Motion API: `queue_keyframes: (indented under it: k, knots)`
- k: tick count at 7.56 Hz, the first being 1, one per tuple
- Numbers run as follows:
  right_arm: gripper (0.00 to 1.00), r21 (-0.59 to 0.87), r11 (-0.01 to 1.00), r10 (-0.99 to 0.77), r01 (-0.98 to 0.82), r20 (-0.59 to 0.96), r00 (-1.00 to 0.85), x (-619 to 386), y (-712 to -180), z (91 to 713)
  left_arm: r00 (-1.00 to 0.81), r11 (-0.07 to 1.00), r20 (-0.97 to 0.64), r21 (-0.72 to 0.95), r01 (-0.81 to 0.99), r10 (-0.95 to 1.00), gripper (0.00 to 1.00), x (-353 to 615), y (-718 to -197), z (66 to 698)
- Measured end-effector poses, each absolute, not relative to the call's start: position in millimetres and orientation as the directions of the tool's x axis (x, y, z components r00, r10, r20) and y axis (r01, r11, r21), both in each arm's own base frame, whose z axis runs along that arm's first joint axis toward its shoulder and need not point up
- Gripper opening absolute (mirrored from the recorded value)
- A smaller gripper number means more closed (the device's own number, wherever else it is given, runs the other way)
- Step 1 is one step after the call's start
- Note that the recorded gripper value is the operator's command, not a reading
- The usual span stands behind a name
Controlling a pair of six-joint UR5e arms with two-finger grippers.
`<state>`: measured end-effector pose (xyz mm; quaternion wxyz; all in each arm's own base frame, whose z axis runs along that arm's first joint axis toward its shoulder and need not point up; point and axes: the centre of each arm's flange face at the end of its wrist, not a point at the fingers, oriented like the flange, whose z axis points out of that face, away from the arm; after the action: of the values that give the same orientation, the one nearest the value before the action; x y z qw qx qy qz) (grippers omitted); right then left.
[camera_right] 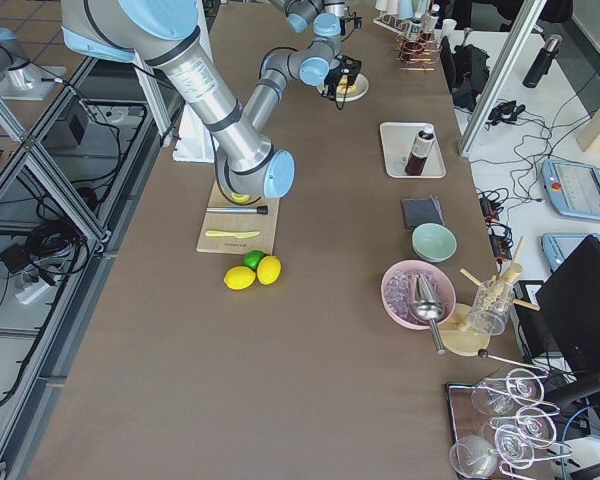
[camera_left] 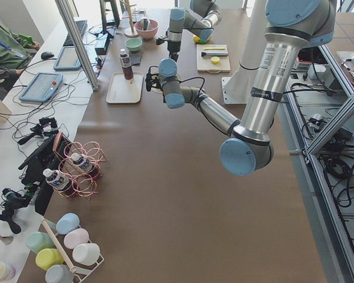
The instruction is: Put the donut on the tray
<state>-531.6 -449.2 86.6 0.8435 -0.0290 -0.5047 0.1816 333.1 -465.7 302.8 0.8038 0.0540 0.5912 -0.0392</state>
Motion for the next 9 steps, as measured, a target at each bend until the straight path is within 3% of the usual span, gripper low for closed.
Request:
queue_keyframes:
  k: [2, 6, 7, 8, 9]
  knots:
    - [0.0, -0.231, 0.932, 0.336, -0.281, 0.841, 0.424, -533.5, -450.8, 84.4, 0.299, 0.991, -0.954, 0.046, 0.123, 0.007, 0.01, 339.4, -461.7, 301.6]
    - [0.0, -0.228, 0.932, 0.334, -0.28, 0.841, 0.425, -533.4, -450.8, 84.3, 0.291, 0.991, -0.956, 0.054, 0.122, 0.017, 0.0, 339.6, -459.3, 298.7]
    - [0.38, -0.228, 0.933, 0.333, -0.279, 0.842, 0.425, -533.0, -449.9, 84.2, 0.292, 0.991, -0.956, 0.055, 0.121, 0.017, 0.0, 339.6, -459.3, 299.0]
    - [0.99, -0.226, 0.933, 0.331, -0.279, 0.844, 0.422, -531.7, -449.3, 83.0, 0.293, 0.991, -0.956, 0.054, 0.121, 0.016, 0.0, 339.7, -459.4, 300.1]
    - [1.0, -0.225, 0.934, 0.329, -0.279, 0.846, 0.419, -530.4, -448.9, 82.1, 0.296, 0.991, -0.955, 0.051, 0.121, 0.014, 0.0, 340.0, -459.6, 301.6]
